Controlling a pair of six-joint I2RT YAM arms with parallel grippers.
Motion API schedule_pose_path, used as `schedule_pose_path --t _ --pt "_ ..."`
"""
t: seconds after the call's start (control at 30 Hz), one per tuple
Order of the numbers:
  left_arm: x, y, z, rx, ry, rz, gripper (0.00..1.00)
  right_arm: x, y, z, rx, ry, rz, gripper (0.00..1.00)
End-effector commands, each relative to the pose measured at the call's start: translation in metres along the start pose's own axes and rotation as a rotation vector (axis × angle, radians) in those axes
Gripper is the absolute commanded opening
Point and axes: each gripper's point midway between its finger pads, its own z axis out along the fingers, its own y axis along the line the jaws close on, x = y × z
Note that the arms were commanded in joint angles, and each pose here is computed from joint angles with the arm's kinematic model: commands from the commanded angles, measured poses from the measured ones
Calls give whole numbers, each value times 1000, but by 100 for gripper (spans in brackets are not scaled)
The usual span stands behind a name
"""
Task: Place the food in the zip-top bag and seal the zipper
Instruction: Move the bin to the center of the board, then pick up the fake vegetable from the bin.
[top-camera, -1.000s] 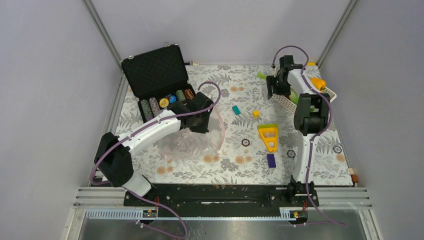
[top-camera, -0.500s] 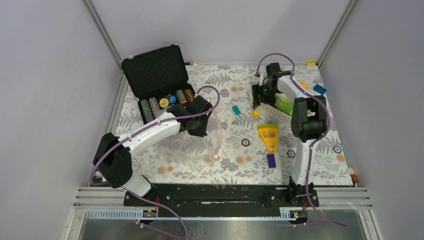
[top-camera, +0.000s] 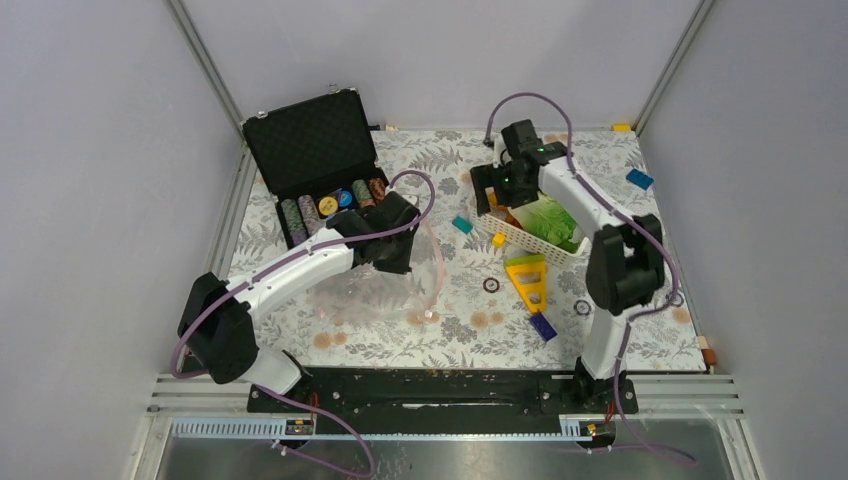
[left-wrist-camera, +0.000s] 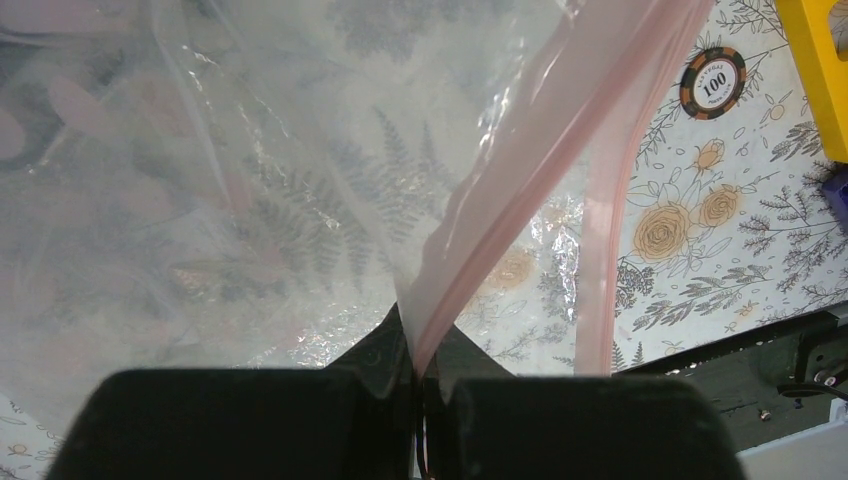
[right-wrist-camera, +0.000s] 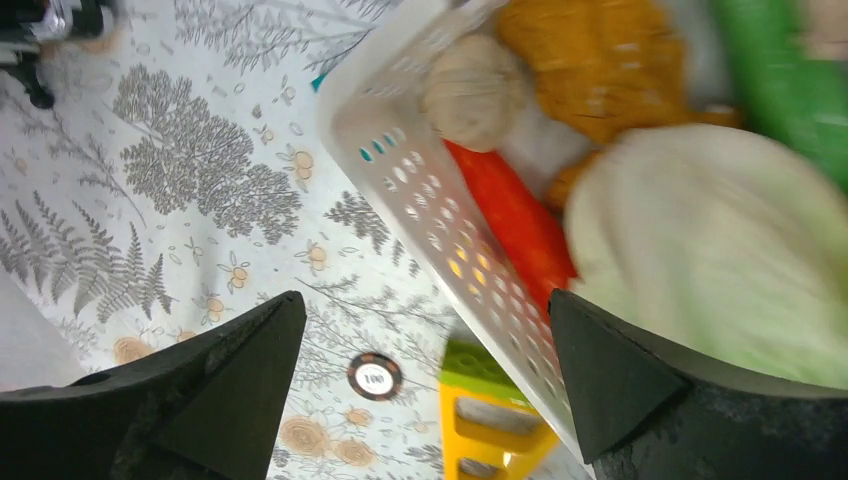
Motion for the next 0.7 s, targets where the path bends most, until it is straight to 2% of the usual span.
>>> schedule_pose_path --t 0.0,0.17,0.23,0.33,0.43,0.67 --pt "-10 -6 -8 41 -50 -12 0 -26 -30 -71 209 -189 -13 100" --pt "-11 -6 -11 51 -68 -13 0 -26 -84 -95 413 -282 339 100" --pt "-11 -6 -11 54 -71 -13 0 -29 -106 -96 431 -316 524 100" --pt "-10 -6 -11 51 -70 -6 0 -37 -136 -92 435 -349 693 100" --pt "-11 -6 -12 53 -72 -3 0 -51 -155 -90 449 -376 759 100" --pt "-11 -4 -11 49 -81 4 0 -63 -182 -79 530 -384 778 100"
